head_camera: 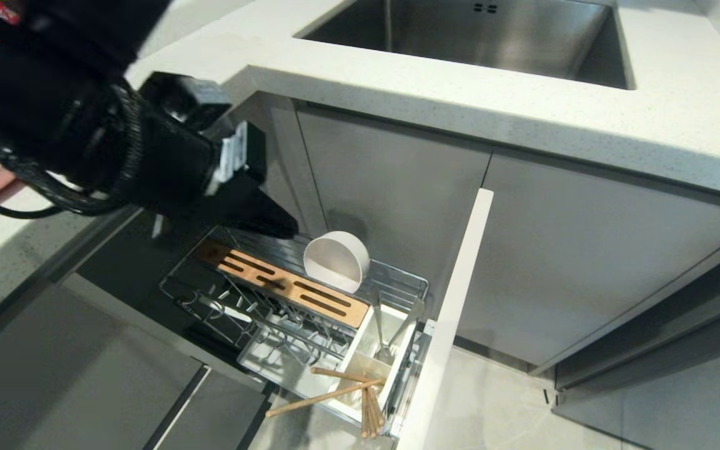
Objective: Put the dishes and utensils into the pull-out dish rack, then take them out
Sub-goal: Pick up the plate and place it in the cupboard
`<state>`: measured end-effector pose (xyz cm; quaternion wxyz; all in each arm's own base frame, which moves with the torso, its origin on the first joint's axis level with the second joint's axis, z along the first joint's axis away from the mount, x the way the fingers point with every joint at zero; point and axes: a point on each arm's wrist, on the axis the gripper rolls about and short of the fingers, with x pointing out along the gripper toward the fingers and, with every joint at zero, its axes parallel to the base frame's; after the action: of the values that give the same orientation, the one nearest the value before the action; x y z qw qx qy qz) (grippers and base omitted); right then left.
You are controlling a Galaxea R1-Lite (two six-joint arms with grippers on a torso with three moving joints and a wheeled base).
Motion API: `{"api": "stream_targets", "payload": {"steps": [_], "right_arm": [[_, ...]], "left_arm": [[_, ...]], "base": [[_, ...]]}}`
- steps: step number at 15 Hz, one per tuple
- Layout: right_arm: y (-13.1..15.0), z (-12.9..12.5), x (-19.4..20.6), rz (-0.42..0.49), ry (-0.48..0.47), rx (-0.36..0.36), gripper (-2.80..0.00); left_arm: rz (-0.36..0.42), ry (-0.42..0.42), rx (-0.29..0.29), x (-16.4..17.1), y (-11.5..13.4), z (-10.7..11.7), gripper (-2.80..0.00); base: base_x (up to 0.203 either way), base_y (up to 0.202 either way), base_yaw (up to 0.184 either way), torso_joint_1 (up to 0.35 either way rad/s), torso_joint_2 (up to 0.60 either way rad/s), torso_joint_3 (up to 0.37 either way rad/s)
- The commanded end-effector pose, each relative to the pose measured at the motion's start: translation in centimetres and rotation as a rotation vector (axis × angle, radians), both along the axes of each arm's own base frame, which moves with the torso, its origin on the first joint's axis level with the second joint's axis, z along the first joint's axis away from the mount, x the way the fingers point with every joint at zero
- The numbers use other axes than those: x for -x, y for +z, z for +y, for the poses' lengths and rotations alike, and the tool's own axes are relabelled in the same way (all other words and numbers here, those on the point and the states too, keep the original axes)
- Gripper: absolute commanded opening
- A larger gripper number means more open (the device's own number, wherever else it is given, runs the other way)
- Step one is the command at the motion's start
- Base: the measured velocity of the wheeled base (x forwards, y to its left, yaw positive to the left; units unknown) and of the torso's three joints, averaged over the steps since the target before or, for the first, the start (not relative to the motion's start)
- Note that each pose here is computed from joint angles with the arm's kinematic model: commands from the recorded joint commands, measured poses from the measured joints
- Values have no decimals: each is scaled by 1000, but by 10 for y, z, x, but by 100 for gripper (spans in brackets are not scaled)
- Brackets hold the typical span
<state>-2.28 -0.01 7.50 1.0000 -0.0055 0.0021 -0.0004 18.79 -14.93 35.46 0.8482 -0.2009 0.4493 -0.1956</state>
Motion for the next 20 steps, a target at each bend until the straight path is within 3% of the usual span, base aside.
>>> {"api": "stream_targets", "payload": {"steps": [1, 4, 7, 10, 13, 16, 18, 19, 20], "right_arm": [[0, 0, 0, 1, 1, 1, -280], [0, 0, 0, 0, 1, 0, -280], [0, 0, 0, 1, 1, 0, -280], [0, 0, 0, 1, 1, 0, -280], [0, 0, 0, 1, 1, 0, -280], [0, 0, 0, -1, 1, 0, -280], [0, 0, 0, 2, 1, 1, -280], [0, 0, 0, 0, 1, 0, -280], [0, 0, 0, 1, 1, 1, -280]], "left_arm": [[-114, 22, 88, 34, 29, 32, -280], [-301, 117, 168, 61, 57, 75, -280], [-461, 251, 158, 74, 72, 113, -280], [-593, 348, 45, 91, 79, 138, -280], [-656, 421, -113, 99, 78, 152, -280], [-639, 473, -293, 94, 66, 157, -280], [-637, 468, -351, 86, 60, 158, -280], [-640, 487, -380, 80, 57, 159, 0], [-640, 504, -396, 75, 56, 160, 0]], "base": [[0, 0, 0, 0, 0, 0], [0, 0, 0, 0, 0, 0], [0, 0, 0, 0, 0, 0], [0, 0, 0, 0, 0, 0], [0, 0, 0, 0, 0, 0], [0, 0, 0, 0, 0, 0], [0, 0, 0, 0, 0, 0], [0, 0, 0, 0, 0, 0], [0, 0, 0, 0, 0, 0]]}}
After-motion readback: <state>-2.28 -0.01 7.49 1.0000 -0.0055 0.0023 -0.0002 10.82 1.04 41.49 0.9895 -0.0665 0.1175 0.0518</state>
